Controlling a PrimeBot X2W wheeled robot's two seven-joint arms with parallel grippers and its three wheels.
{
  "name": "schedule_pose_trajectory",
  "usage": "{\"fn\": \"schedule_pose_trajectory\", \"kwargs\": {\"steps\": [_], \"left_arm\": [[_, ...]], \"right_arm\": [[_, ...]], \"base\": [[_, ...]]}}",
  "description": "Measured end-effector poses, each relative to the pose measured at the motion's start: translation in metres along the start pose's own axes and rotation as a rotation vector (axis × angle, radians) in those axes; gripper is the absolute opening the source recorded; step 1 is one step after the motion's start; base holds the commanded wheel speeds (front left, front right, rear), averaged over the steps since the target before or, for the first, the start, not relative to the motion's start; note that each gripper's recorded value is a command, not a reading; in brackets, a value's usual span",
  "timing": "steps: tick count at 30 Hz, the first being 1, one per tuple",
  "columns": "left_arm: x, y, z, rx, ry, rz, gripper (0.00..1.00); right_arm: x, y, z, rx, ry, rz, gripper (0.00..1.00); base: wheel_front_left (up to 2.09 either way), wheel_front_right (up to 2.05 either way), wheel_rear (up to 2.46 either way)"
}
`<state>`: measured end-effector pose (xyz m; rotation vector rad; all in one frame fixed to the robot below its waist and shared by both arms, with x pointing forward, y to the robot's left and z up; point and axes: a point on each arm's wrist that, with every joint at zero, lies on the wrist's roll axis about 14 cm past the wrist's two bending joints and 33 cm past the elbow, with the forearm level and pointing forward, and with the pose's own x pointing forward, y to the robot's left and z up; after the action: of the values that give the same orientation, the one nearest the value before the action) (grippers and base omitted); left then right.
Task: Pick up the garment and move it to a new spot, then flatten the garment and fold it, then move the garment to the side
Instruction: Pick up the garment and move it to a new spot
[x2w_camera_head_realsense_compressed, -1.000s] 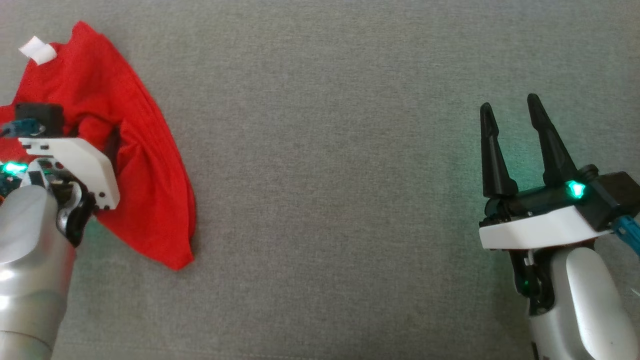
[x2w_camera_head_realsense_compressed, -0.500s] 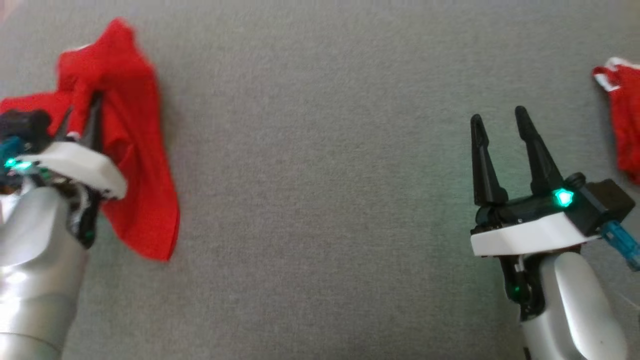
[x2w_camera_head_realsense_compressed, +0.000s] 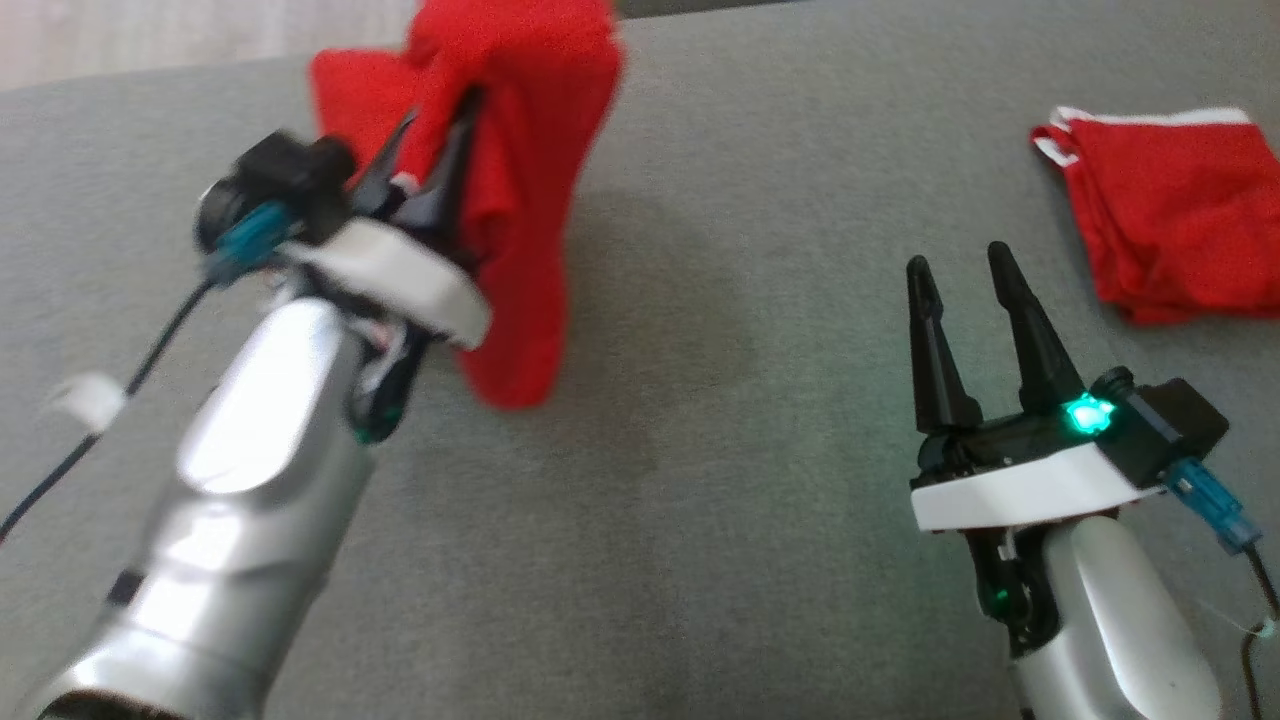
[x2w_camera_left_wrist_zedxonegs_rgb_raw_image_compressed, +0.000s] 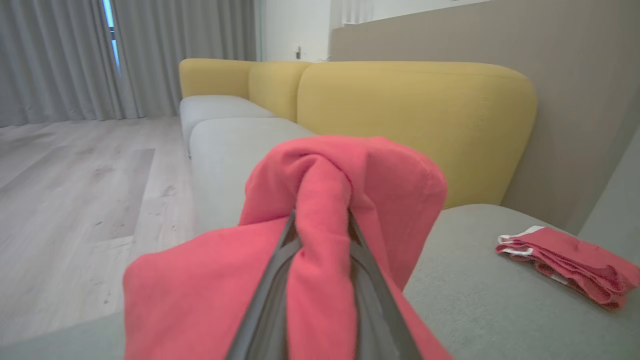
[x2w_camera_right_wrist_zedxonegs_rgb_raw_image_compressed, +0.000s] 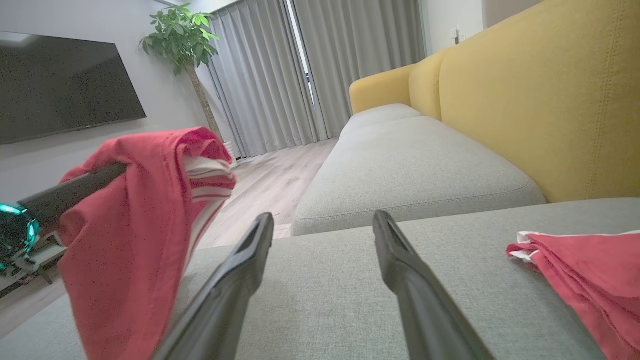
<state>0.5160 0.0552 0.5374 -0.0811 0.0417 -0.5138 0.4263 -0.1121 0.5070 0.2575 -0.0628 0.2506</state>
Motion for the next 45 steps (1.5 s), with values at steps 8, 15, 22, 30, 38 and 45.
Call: {"fn": "schedule_pose_trajectory", "kwargs": {"steps": [8, 15, 22, 30, 38, 45], "left_arm": [[0.055, -0.065, 0.016, 0.021, -0.03, -0.154, 0.1], [0.075, -0.056, 0.005, 0.062, -0.034, -0.128, 1.0], [0.052, -0.009, 0.009, 0.056, -0.082, -0.007, 1.0], [-0.036, 0.035, -0.02, 0.033, -0.06, 0.169, 1.0], [-0.112, 0.039, -0.018, -0.037, -0.136, 0.329, 1.0], [-0.141, 0.023, -0.037, -0.09, -0.117, 0.373, 1.0]], "right_arm": [[-0.001, -0.019, -0.003, 0.012, 0.002, -0.048, 1.0], [-0.003, -0.034, -0.009, 0.013, 0.017, -0.091, 1.0], [0.003, -0.031, -0.006, 0.011, 0.001, -0.079, 1.0], [0.006, -0.007, -0.007, -0.01, 0.006, -0.016, 1.0], [-0.001, 0.008, -0.01, -0.011, 0.017, 0.019, 1.0], [-0.006, 0.012, -0.01, -0.01, 0.022, 0.024, 1.0]], "base": [[0.0, 0.0, 0.0], [0.0, 0.0, 0.0], [0.0, 0.0, 0.0], [0.0, 0.0, 0.0], [0.0, 0.0, 0.0], [0.0, 0.0, 0.0]]}}
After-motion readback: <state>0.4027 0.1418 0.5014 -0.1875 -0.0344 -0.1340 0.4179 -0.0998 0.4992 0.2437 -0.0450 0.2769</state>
